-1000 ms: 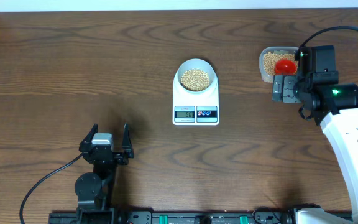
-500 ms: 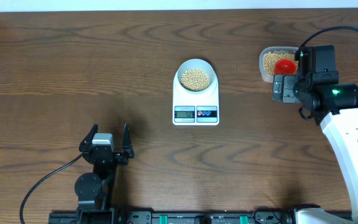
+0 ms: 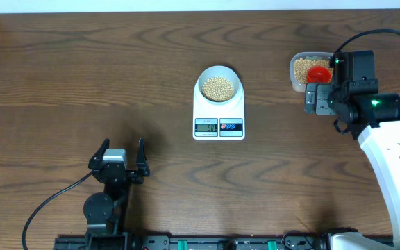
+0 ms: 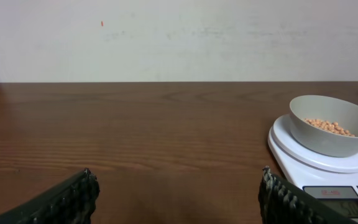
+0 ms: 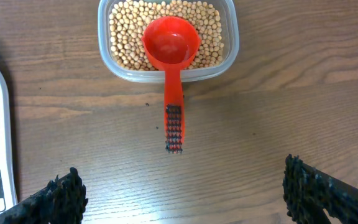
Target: Scoop item into bowl and weigh 50g on scale
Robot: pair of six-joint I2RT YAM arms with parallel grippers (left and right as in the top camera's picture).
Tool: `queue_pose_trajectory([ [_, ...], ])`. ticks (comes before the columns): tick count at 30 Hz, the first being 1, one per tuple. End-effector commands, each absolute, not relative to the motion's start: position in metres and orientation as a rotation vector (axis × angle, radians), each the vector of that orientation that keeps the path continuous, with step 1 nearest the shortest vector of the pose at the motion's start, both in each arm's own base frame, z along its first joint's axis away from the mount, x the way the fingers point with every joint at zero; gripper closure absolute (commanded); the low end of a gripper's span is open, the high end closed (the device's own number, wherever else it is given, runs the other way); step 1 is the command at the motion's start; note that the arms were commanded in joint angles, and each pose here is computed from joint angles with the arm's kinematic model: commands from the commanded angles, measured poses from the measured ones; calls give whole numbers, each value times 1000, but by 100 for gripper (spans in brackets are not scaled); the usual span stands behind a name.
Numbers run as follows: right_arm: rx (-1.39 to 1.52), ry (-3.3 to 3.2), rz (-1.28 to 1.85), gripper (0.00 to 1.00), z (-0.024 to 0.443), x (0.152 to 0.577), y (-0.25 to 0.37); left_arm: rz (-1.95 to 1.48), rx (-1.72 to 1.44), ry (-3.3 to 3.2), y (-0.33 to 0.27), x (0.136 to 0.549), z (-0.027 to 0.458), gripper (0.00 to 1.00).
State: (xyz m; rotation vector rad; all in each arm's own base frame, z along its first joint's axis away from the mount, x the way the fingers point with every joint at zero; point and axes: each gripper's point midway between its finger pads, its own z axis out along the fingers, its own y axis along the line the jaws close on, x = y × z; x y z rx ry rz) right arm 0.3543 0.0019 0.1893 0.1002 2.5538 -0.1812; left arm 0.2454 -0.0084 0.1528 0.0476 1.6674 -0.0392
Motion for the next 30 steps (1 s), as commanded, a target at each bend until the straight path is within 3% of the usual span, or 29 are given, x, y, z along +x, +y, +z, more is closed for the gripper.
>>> queue_pose_trajectory([
  [1, 87, 2530, -179, 1, 199, 356, 3, -56, 67, 1713, -12, 244, 139, 16],
  [15, 97, 2447, -148, 1, 226, 348, 4, -56, 67, 1713, -12, 244, 139, 16],
  [24, 125, 2087, -67, 1, 255, 370, 7, -56, 67, 1713, -12, 244, 139, 15],
  [30, 124, 1783, 17, 1, 250, 353, 11, -56, 67, 1713, -12, 244, 139, 15],
])
